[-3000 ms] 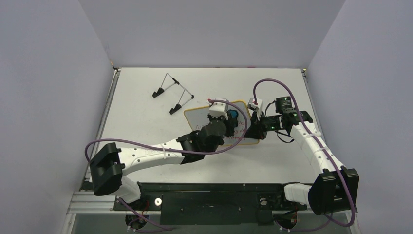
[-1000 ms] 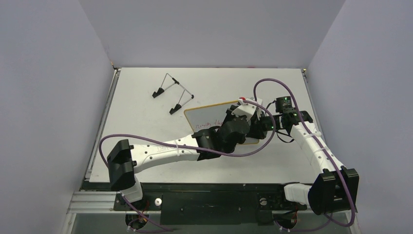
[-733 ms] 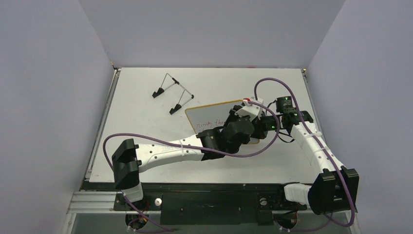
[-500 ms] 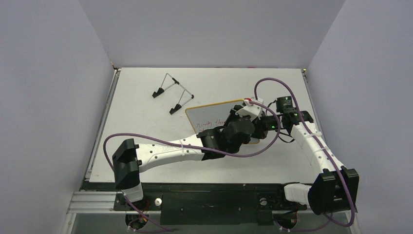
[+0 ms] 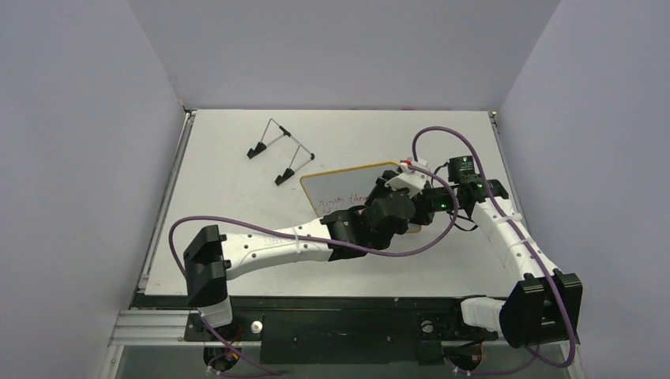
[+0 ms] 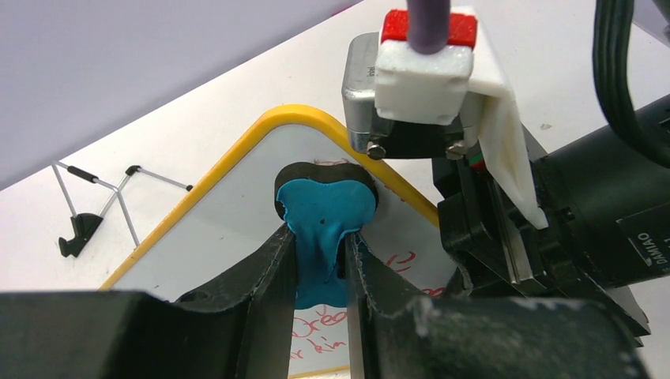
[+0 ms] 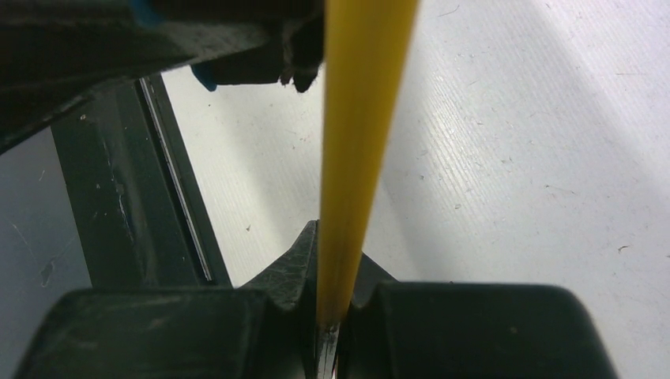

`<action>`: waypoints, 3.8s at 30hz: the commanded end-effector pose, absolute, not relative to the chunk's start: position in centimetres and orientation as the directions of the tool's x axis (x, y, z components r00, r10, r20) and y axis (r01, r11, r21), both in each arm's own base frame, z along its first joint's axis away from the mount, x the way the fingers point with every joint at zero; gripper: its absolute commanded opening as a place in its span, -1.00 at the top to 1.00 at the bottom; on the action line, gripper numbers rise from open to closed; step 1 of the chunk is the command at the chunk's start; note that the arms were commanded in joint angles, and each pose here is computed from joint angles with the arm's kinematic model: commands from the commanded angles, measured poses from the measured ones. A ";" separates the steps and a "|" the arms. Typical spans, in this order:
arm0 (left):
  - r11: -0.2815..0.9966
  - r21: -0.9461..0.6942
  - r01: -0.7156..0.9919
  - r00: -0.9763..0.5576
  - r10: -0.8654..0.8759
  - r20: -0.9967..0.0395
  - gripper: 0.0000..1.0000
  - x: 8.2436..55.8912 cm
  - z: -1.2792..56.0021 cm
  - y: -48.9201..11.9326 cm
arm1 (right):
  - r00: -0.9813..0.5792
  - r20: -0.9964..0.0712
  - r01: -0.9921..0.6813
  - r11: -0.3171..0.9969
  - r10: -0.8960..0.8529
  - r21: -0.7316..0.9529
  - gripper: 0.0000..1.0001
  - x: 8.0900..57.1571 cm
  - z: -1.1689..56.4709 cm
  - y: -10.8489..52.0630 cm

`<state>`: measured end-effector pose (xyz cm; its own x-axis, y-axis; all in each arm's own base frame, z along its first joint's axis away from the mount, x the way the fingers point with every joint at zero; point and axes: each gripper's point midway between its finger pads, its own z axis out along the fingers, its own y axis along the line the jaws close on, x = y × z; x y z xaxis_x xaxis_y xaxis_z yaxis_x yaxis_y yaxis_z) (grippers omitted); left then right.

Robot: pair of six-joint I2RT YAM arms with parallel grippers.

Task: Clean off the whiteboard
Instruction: Erase the center of the board with the whiteboard, then place the whiteboard eraser at the center of the board.

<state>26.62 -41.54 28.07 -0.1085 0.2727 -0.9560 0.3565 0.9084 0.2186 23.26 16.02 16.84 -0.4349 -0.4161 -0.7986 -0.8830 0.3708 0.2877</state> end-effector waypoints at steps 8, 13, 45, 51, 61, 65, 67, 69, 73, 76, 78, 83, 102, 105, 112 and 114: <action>0.888 0.184 0.422 -0.094 0.244 -0.965 1.00 26.6 29.0 -44.5 | -0.316 -0.865 -0.936 0.275 -0.391 0.218 1.00 22.6 19.2 17.3; 0.869 0.172 0.465 -0.112 0.251 -0.962 1.00 26.0 28.5 -45.0 | -0.315 -0.865 -0.937 0.273 -0.391 0.217 1.00 22.6 19.2 17.3; 0.881 0.048 0.470 -0.213 0.166 -0.963 1.00 25.9 27.8 -42.0 | -0.308 -0.869 -0.939 0.269 -0.387 0.213 1.00 22.5 19.4 17.3; 0.919 -0.142 0.369 -0.264 -0.043 -0.964 1.00 29.2 29.1 -34.1 | -0.307 -0.870 -0.940 0.268 -0.386 0.212 1.00 22.4 19.5 17.3; 0.891 -0.286 0.352 -0.309 -0.178 -0.934 1.00 29.7 26.8 -31.9 | -0.307 -0.870 -0.940 0.269 -0.386 0.212 1.00 22.5 19.5 17.3; 0.899 -0.303 0.317 -0.329 -0.195 -0.924 1.00 30.0 24.0 -31.5 | -0.306 -0.871 -0.939 0.273 -0.385 0.209 1.00 22.5 19.5 17.3; 0.912 -0.301 0.280 -0.323 -0.206 -0.924 1.00 30.2 22.9 -30.8 | -0.308 -0.871 -0.938 0.274 -0.384 0.211 1.00 22.5 19.5 17.2; 0.933 -0.289 0.215 -0.301 -0.218 -0.929 1.00 30.5 21.8 -29.3 | -0.306 -0.871 -0.939 0.271 -0.383 0.211 1.00 22.5 19.6 17.3; 0.956 -0.287 0.061 -0.255 -0.264 -0.930 1.00 31.9 19.7 -25.3 | -0.309 -0.871 -0.938 0.271 -0.383 0.214 1.00 22.4 19.5 17.3; 0.951 -0.307 -0.028 -0.242 -0.305 -0.921 1.00 33.3 17.7 -22.1 | -0.307 -0.871 -0.939 0.271 -0.383 0.212 1.00 22.4 19.5 17.3; 0.945 -0.320 -0.066 -0.240 -0.326 -0.914 1.00 34.0 16.8 -20.4 | -0.306 -0.872 -0.939 0.272 -0.382 0.210 1.00 22.4 19.6 17.2; 0.923 -0.367 -0.116 -0.229 -0.384 -0.894 1.00 35.2 15.8 -17.1 | -0.308 -0.871 -0.939 0.272 -0.383 0.212 1.00 22.4 19.5 17.2; 0.818 -0.556 0.145 -0.418 -0.459 -0.784 1.00 26.2 20.3 -16.3 | -0.400 -0.840 -0.828 0.538 -0.366 0.160 1.00 27.4 18.3 14.8; 0.806 -0.587 0.082 -0.540 -0.459 -0.706 1.00 25.4 16.5 -17.2 | -0.404 -0.840 -0.814 0.562 -0.363 0.149 1.00 27.8 18.3 14.2; 0.813 -0.580 -0.046 -0.625 -0.476 -0.619 1.00 25.2 10.5 -17.4 | -0.409 -0.842 -0.802 0.579 -0.352 0.148 1.00 27.9 18.2 13.5; 0.830 -0.554 -0.070 -0.624 -0.469 -0.624 1.00 25.5 9.6 -17.1 | -0.408 -0.843 -0.803 0.577 -0.352 0.148 1.00 27.9 18.2 13.5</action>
<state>24.83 -16.77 9.41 -0.6366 -0.4278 -0.6417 -0.0405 0.8494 -0.5261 26.80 14.25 17.47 -0.4655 -0.3401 -0.8171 -0.8059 0.5445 0.2325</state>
